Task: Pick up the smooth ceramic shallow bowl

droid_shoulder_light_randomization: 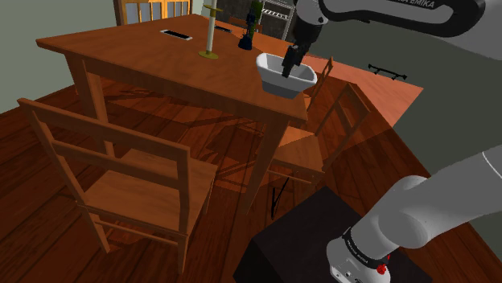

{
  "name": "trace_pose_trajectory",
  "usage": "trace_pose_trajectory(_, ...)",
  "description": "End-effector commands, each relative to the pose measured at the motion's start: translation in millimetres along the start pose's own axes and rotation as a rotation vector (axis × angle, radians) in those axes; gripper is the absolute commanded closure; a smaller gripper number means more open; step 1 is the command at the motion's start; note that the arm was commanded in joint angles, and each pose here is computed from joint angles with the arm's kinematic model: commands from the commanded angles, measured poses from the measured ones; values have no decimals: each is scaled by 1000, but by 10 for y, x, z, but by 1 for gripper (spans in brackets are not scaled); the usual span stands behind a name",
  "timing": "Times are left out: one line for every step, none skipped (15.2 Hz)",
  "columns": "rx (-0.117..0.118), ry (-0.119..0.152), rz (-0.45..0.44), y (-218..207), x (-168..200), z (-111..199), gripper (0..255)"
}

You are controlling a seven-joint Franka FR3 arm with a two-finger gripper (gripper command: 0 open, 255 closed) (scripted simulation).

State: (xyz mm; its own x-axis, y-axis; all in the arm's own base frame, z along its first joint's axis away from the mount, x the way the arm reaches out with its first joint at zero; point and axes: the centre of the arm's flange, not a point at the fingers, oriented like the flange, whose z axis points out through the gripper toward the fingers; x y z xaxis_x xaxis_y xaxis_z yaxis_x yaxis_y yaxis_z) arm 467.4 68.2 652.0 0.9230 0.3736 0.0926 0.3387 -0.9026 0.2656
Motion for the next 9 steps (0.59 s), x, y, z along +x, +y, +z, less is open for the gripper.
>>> trace_pose_trajectory(-25, 9, -40, -21, 260, -46, 0)
trace_pose_trajectory(-38, 13, -59, -40, 383, -62, 0)
trace_pose_trajectory(-50, 17, -79, -62, 507, -77, 0)
trace_pose_trajectory(-58, 19, -90, -75, 578, -87, 0)
trace_pose_trajectory(-58, 19, -90, -89, 573, -36, 0)
trace_pose_trajectory(-58, 19, -90, -103, 568, 15, 0)
trace_pose_trajectory(-58, 19, -90, -117, 563, 65, 0)
trace_pose_trajectory(-58, 19, -90, -131, 558, 116, 0)
trace_pose_trajectory(-58, 19, -90, -145, 553, 167, 0)
